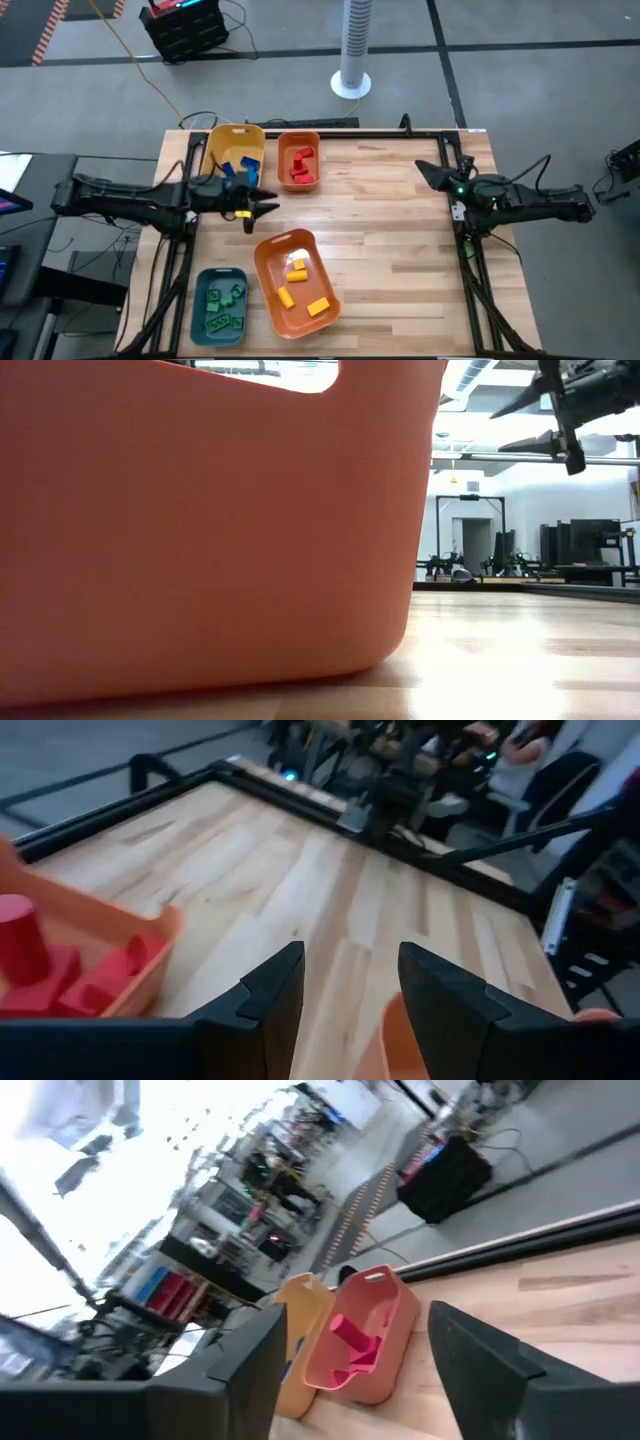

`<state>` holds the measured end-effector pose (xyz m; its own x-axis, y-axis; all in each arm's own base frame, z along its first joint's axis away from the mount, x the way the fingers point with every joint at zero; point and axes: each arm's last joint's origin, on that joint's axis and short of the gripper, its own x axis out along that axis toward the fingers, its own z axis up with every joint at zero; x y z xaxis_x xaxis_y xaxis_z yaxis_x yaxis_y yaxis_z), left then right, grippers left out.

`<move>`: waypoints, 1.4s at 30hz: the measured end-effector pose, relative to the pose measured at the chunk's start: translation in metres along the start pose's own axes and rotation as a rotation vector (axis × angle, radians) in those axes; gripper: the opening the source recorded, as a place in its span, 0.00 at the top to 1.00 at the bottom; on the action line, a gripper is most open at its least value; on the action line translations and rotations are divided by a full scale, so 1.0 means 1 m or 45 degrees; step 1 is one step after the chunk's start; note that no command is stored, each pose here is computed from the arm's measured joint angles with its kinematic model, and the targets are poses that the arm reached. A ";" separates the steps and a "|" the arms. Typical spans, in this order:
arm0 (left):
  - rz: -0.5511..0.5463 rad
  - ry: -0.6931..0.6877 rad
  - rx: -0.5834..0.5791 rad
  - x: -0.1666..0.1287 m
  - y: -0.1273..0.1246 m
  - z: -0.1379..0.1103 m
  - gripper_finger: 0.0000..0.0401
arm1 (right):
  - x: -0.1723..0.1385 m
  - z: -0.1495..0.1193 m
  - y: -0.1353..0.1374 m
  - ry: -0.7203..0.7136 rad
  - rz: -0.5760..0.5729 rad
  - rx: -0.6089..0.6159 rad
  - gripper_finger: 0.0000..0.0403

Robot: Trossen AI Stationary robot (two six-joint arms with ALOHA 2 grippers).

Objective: Sort blocks
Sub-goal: Return to Home Position

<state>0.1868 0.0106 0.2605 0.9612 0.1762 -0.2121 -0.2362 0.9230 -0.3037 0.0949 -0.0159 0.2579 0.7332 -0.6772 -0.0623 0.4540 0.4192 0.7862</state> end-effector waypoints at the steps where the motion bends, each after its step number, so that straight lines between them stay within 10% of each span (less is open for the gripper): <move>1: -0.018 -0.025 0.002 0.000 0.001 -0.007 0.61 | -0.001 -0.002 -0.003 -0.004 0.024 -0.005 0.39; 17: 0.123 -0.331 -0.123 -0.007 0.025 -0.057 0.62 | -0.011 -0.024 -0.041 0.046 0.280 -0.192 0.66; 34: 0.133 -0.218 -0.023 -0.009 0.028 -0.078 0.98 | 0.000 -0.053 -0.064 0.049 0.302 -0.240 0.77; 42: 0.183 0.105 0.050 -0.008 0.035 -0.101 1.00 | 0.003 -0.050 -0.069 -0.053 0.183 -0.405 0.81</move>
<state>0.1561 0.0066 0.1580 0.9026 0.2805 -0.3265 -0.3633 0.9031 -0.2287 0.0910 -0.0164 0.1733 0.7827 -0.6189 0.0655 0.4876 0.6752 0.5535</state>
